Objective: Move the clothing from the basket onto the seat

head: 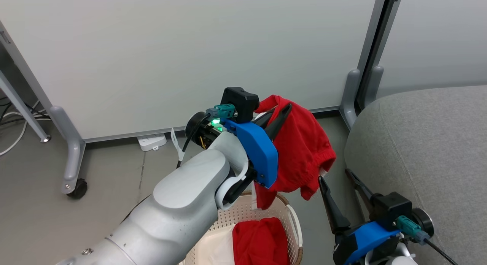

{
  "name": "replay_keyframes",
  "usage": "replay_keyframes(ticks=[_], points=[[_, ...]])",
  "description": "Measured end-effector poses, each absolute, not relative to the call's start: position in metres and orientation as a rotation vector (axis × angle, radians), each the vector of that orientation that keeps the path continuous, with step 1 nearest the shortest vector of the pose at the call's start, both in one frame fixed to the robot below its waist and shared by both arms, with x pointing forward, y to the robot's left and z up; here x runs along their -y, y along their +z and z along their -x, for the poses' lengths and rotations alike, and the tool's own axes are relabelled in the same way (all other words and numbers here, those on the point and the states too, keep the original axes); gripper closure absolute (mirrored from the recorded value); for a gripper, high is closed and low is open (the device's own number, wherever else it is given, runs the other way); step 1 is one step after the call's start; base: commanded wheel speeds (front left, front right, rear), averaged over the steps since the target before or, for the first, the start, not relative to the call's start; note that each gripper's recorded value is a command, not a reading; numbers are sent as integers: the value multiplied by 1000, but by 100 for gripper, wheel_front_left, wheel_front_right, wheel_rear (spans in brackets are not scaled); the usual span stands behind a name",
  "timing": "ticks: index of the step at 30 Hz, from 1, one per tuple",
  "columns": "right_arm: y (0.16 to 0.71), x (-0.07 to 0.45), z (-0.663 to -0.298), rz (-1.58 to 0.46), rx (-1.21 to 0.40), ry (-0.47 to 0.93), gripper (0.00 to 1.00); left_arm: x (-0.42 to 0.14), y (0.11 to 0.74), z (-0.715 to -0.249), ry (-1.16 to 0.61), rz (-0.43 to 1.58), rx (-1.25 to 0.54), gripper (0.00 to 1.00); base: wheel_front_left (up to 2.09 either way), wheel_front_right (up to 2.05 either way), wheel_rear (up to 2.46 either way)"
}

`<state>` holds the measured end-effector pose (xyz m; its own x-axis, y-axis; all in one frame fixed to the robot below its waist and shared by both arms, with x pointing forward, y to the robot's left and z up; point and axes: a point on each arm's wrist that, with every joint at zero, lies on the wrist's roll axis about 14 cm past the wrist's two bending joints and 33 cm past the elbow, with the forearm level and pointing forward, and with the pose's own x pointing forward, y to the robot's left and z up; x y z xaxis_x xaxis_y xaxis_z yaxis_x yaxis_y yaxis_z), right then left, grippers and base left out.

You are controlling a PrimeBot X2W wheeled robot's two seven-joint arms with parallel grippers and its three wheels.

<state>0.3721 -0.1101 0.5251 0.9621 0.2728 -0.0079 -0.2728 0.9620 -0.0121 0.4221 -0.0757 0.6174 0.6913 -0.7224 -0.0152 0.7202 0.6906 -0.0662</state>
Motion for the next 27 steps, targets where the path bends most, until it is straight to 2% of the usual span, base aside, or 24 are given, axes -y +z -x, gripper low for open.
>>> replay_keyframes(ticks=[11, 20, 27], points=[[494, 80, -377, 63, -106, 373, 0, 80, 620, -420, -821, 59, -39, 100, 0, 0, 0], [470, 59, -378, 28, -170, 442, 0, 82, 625, -412, -833, 63, -28, 100, 0, 0, 0], [484, 42, -391, 12, -99, 494, 0, 83, 628, -409, -842, 65, -21, 100, 0, 0, 0]])
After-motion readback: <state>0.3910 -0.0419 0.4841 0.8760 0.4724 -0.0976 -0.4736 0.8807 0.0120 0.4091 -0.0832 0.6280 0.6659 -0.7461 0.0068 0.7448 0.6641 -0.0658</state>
